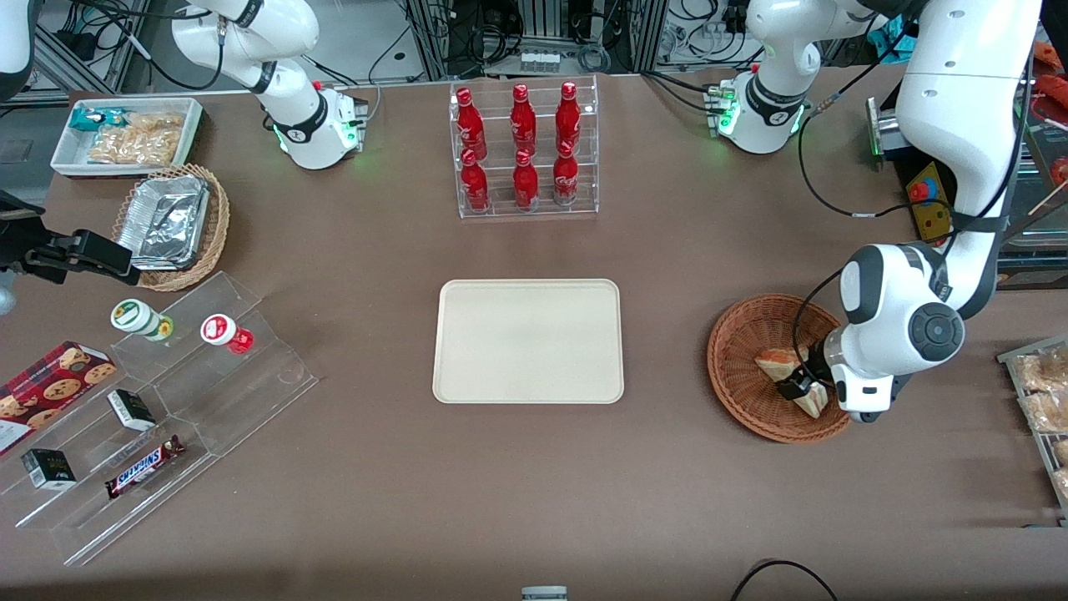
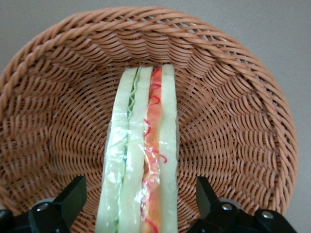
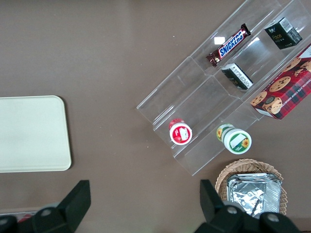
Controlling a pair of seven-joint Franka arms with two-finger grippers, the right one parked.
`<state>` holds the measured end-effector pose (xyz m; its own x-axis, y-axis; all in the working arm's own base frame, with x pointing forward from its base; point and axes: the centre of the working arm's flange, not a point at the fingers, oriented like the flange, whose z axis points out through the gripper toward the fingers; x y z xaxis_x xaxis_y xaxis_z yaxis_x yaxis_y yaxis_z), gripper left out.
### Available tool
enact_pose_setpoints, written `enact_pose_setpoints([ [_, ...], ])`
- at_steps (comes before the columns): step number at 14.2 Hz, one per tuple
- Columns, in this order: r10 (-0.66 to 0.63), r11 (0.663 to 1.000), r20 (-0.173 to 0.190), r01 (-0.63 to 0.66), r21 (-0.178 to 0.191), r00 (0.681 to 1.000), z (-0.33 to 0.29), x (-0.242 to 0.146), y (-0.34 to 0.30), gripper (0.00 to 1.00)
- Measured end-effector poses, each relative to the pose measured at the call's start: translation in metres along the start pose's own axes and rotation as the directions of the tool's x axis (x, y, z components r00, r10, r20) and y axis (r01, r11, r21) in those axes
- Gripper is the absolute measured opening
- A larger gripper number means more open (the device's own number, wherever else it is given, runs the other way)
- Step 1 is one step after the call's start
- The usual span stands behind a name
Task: Place sandwich from basket to tray
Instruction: 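Lower the open left gripper over the wrapped sandwich in the basket, then close the left gripper on the sandwich and lift it, then carry the sandwich with the left gripper over the cream tray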
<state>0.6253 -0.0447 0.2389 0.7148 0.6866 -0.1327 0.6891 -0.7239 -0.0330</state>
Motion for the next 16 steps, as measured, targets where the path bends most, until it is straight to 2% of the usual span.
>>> enact_pose_setpoints([
  [4,0.004,1.0,0.006,-0.004,0.005,1.0,0.007,-0.002,0.002,0.53],
  [6,0.002,1.0,0.003,-0.002,0.001,1.0,0.005,-0.002,0.003,0.37],
  [7,-0.002,1.0,-0.001,0.002,-0.003,1.0,0.0,-0.002,0.006,0.33],
  [9,0.006,1.0,-0.005,-0.006,-0.001,1.0,-0.016,-0.018,0.025,0.33],
  [11,0.051,0.999,-0.009,-0.051,0.008,0.999,-0.043,-0.049,0.058,0.33],
  [14,0.173,0.984,-0.011,-0.172,0.039,0.985,-0.084,-0.119,0.11,0.33],
  [16,0.285,0.957,-0.041,-0.282,0.068,0.958,-0.091,-0.177,0.143,0.34],
])
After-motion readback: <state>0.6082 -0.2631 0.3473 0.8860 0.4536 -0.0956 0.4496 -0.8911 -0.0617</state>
